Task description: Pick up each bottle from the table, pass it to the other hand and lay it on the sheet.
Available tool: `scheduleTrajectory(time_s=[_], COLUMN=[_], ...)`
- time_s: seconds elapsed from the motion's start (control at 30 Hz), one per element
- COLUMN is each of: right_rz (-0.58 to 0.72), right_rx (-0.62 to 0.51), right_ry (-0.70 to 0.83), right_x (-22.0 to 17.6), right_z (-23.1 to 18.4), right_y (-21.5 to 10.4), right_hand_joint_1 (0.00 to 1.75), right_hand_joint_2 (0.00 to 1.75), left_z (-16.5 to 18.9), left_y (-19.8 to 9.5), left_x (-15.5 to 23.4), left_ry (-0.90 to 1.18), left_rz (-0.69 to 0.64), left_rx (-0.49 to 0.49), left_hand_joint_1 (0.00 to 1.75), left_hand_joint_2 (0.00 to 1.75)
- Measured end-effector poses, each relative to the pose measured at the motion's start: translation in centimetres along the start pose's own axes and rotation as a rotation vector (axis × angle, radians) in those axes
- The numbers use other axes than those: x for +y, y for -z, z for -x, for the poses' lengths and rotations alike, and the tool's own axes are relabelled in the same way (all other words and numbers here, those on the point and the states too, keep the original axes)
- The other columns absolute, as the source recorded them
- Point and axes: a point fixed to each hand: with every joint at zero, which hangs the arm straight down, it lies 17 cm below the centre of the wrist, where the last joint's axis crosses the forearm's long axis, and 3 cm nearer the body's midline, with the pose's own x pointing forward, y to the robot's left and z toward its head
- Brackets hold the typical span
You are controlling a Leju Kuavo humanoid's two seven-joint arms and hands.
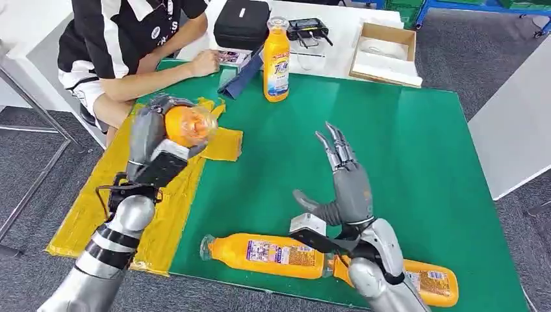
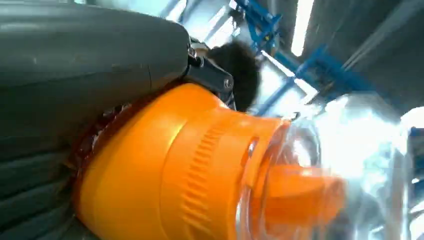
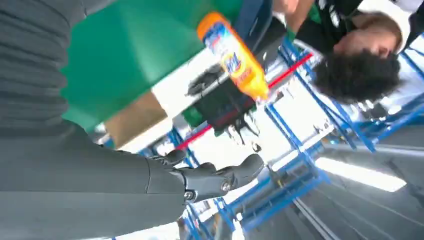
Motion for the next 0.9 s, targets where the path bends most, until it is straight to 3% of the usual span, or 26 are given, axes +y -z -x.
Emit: scheduleTrajectory(time_s=[0.07, 0.27, 0.63, 0.77, 0.9], right_rz=[0.017, 0.065, 0.018, -0.083, -0.323], right_rx=[0.001, -0.007, -0.026, -0.022, -0.071], right_ry=[-0.021, -0.035, -0.145, -0.173, -0.242], right_x=[-1.3, -3.8, -4.3, -2.4, 3.5], right_z=[0.0, -0.5, -0.9, -0.6, -1.5], right_y=[-0.5, -1.0, -2.1, -2.6, -3.6], right_hand_joint_1=[0.0, 0.0, 0.0, 0.0, 0.0], right_hand_joint_2=[1.75, 1.75, 1.75, 1.75, 1.75], left_z=[1.7, 4.3, 8.8, 11.1, 13.7], left_y=[-0.8, -1.7, -4.6, -6.4, -9.2], left_x=[-1.2, -1.6, -5.1, -7.7, -11.6], left_ry=[0.109, 0.163, 0.431, 0.479, 0.378], left_rz=[0.06, 0.106, 0.31, 0.44, 0.58], left_rx=[0.013, 0.052, 0.109, 0.147, 0.268], left_hand_joint_1=[1.75, 1.75, 1.75, 1.75, 1.75], left_hand_joint_2=[1.75, 1.75, 1.75, 1.75, 1.75])
